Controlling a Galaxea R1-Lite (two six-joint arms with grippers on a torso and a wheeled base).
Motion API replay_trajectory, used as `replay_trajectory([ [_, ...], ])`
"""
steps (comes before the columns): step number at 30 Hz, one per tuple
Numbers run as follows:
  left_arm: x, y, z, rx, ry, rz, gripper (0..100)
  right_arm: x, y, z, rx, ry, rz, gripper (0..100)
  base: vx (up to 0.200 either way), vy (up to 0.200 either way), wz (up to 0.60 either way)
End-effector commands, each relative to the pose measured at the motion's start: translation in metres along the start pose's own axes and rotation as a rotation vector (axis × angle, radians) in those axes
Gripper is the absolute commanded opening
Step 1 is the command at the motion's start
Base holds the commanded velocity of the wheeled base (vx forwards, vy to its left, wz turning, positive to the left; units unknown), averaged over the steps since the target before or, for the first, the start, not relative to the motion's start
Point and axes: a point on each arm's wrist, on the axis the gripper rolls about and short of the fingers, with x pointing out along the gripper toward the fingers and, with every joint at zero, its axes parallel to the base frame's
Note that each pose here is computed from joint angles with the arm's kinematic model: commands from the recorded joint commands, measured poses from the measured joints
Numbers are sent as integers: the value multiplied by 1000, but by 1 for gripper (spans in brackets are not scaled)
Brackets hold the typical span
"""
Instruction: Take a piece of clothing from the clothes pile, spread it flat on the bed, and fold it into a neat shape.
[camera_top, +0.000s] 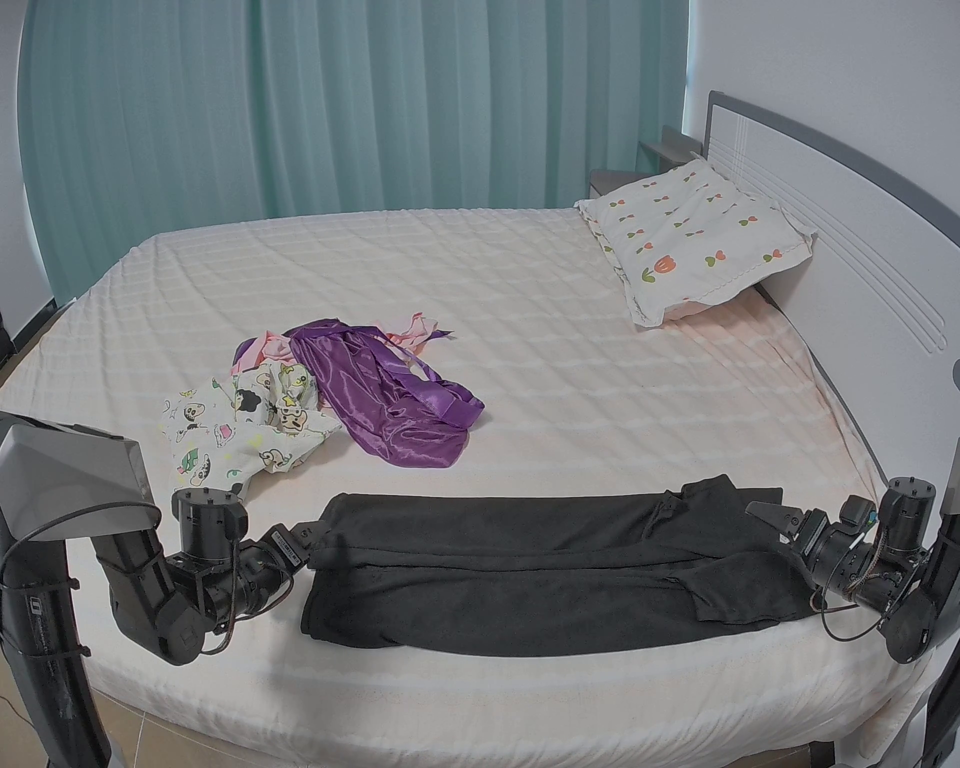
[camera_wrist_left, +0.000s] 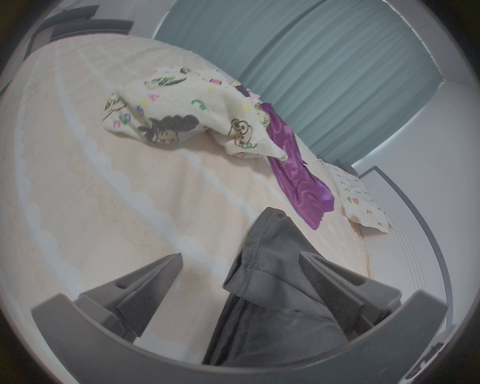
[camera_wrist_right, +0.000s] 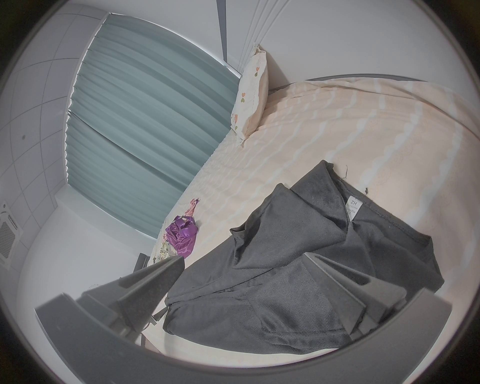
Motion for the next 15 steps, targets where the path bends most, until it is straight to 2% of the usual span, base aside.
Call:
replay_trajectory([
  [1, 10, -16, -2, -40, 2, -1, 100, 3, -2, -1, 2, 2, -4, 100, 0, 0, 0],
  [7, 15, -24, -1, -121, -32, 19, 100, 5, -5, -2, 5, 11, -12, 100, 0, 0, 0],
  [15, 14, -28, 0, -126, -42, 10, 100, 7, -7, -4, 5, 20, -18, 100, 0, 0, 0],
])
